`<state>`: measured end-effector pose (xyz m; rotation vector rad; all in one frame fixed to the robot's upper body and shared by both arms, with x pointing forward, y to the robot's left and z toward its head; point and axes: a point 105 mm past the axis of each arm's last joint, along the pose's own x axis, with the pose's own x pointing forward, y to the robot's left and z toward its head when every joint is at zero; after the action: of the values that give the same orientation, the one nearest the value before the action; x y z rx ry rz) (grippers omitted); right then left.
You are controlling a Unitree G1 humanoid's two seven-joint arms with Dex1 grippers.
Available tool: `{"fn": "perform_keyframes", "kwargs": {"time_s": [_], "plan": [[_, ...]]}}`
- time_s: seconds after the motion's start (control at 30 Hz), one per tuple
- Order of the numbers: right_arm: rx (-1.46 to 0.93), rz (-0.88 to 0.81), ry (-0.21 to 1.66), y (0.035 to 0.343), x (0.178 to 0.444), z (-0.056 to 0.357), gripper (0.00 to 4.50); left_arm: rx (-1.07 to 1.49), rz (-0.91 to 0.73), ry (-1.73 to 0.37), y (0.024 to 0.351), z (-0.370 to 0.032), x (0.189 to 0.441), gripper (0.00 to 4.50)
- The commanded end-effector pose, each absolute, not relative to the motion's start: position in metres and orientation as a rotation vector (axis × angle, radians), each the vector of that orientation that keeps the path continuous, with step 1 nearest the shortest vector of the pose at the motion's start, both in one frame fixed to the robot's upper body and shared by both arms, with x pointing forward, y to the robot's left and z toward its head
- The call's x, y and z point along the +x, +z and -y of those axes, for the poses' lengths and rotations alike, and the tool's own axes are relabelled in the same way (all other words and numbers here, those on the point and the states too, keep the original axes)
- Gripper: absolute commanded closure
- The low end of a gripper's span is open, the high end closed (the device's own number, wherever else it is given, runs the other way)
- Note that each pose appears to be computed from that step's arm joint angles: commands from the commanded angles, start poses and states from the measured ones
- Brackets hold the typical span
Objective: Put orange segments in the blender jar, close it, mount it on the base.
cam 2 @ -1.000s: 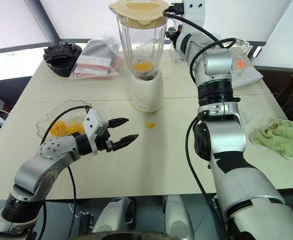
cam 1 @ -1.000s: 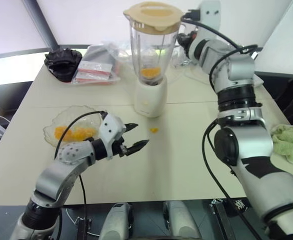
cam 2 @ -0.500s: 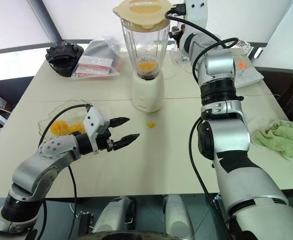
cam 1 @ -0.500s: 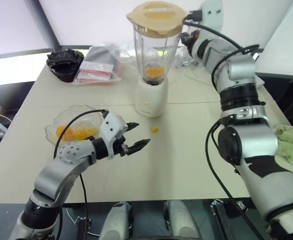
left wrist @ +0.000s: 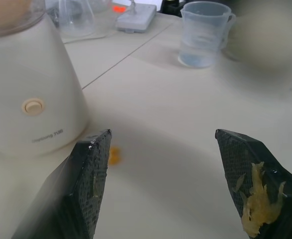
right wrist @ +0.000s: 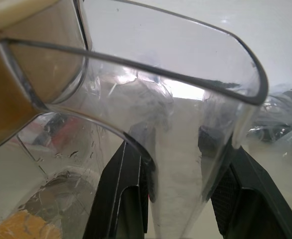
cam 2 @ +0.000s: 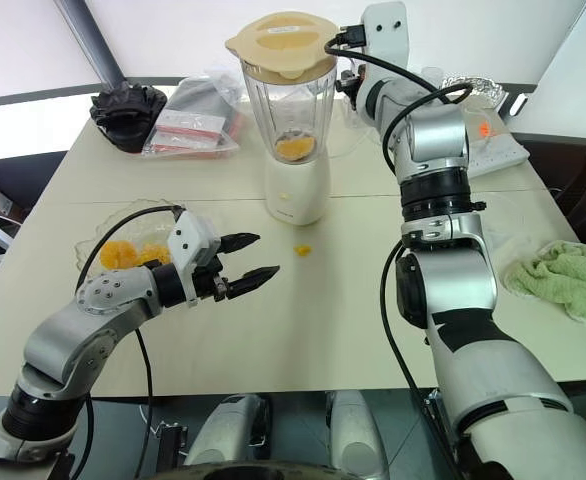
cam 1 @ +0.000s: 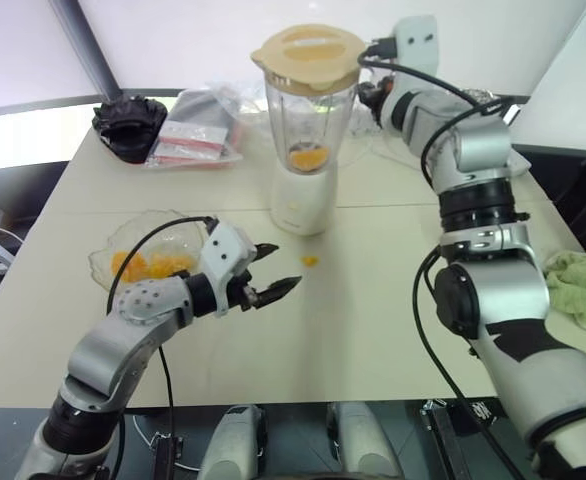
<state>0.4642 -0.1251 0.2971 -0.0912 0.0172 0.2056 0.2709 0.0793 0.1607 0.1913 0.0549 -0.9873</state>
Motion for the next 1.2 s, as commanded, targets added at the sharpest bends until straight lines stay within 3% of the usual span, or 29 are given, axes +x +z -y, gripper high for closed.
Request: {"fn": "perform_keyframes", "kwargs": {"time_s": [0.03,0.13,0.17,0.23,0.33,0.47,0.67,0.87,1.07,1.2], "plan": [[-0.104,-0.001,0.189,0.298,0.465,0.128,3.48,0.201,-0.008,-0.997,0.171,-0.076,0.268,1.03],[-0.107,-0.001,0.184,0.298,0.465,0.13,3.48,0.196,-0.012,-0.992,0.17,-0.076,0.269,1.03],[-0.108,0.0,0.183,0.298,0.465,0.131,2.47,0.194,-0.014,-0.99,0.169,-0.076,0.269,1.0],[-0.11,0.007,0.185,0.299,0.464,0.131,1.77,0.193,-0.016,-0.987,0.168,-0.077,0.269,1.0],[-0.11,0.025,0.177,0.302,0.463,0.134,0.14,0.197,-0.027,-0.97,0.165,-0.084,0.271,1.0],[-0.135,0.048,0.161,0.303,0.459,0.141,0.06,0.176,-0.046,-0.957,0.162,-0.094,0.27,1.0],[-0.123,0.018,0.226,0.28,0.435,0.153,0.06,0.168,-0.055,-0.953,0.159,-0.102,0.265,1.0],[-0.083,-0.024,0.392,0.265,0.384,0.18,0.06,0.154,-0.065,-0.918,0.156,-0.112,0.262,1.0],[-0.263,0.025,0.615,0.274,0.333,0.2,0.06,0.132,-0.069,-0.88,0.158,-0.123,0.256,1.0],[-0.335,-0.083,0.74,0.25,0.307,0.212,0.06,0.121,-0.051,-0.847,0.164,-0.13,0.257,1.0]]}}
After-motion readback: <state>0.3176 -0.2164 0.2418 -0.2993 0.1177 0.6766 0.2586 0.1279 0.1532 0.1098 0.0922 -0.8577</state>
